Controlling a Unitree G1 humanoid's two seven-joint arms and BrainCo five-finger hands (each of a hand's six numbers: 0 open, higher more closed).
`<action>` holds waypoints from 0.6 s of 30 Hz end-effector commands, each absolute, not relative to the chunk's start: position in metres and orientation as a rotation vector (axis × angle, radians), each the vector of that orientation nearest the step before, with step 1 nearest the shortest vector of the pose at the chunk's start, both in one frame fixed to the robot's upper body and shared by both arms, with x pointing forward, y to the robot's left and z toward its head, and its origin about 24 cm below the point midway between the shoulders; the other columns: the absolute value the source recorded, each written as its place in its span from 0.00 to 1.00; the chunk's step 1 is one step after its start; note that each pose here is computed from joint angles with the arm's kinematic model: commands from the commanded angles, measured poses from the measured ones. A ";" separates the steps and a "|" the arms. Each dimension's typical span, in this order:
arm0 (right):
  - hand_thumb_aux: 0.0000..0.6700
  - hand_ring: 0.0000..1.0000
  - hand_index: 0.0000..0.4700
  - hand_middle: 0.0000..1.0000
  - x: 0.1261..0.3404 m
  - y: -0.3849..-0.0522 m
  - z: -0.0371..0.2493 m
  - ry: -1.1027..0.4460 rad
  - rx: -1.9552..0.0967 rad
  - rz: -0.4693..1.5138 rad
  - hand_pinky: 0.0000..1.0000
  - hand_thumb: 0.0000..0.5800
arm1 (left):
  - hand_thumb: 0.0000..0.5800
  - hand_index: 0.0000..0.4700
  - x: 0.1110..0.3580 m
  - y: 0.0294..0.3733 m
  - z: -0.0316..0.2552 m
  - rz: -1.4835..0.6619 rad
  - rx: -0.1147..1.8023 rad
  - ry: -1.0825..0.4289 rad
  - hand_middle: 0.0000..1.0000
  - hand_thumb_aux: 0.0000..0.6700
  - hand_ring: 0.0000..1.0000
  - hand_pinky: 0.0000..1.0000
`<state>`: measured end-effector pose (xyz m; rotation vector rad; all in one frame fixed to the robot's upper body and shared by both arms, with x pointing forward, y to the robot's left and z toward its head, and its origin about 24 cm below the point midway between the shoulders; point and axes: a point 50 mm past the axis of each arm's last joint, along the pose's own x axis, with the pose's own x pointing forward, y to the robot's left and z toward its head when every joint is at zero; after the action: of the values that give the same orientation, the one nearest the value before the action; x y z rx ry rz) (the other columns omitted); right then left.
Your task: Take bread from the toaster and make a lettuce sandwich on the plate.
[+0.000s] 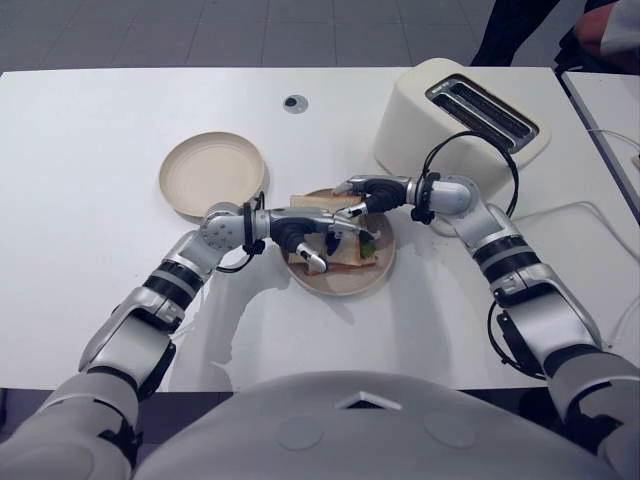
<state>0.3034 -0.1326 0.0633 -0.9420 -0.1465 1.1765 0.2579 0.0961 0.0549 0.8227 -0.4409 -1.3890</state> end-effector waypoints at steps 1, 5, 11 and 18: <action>0.00 0.00 0.00 0.00 0.316 -0.113 0.105 -0.427 -0.812 0.968 0.00 0.00 | 0.00 0.00 0.238 0.131 0.017 -1.470 0.959 -0.168 0.00 0.00 0.00 0.00; 0.00 0.00 0.00 0.00 0.335 -0.122 0.149 -0.592 -0.661 0.657 0.00 0.00 | 0.00 0.00 0.227 0.143 0.011 -1.509 0.975 -0.107 0.00 0.00 0.00 0.00; 0.00 0.00 0.00 0.00 0.334 -0.139 0.156 -0.577 -0.716 0.648 0.00 0.00 | 0.00 0.00 0.241 0.139 0.029 -1.380 0.965 -0.237 0.00 0.00 0.00 0.00; 1.00 1.00 1.00 1.00 0.276 -0.162 0.134 -0.345 -0.621 1.307 1.00 1.00 | 1.00 1.00 0.248 0.127 0.128 -0.997 0.570 -0.884 1.00 1.00 1.00 1.00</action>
<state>0.2892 -0.1539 0.1221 -0.6836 -0.3530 1.1693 0.2554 0.1221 0.1051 0.6660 -0.7561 -1.0328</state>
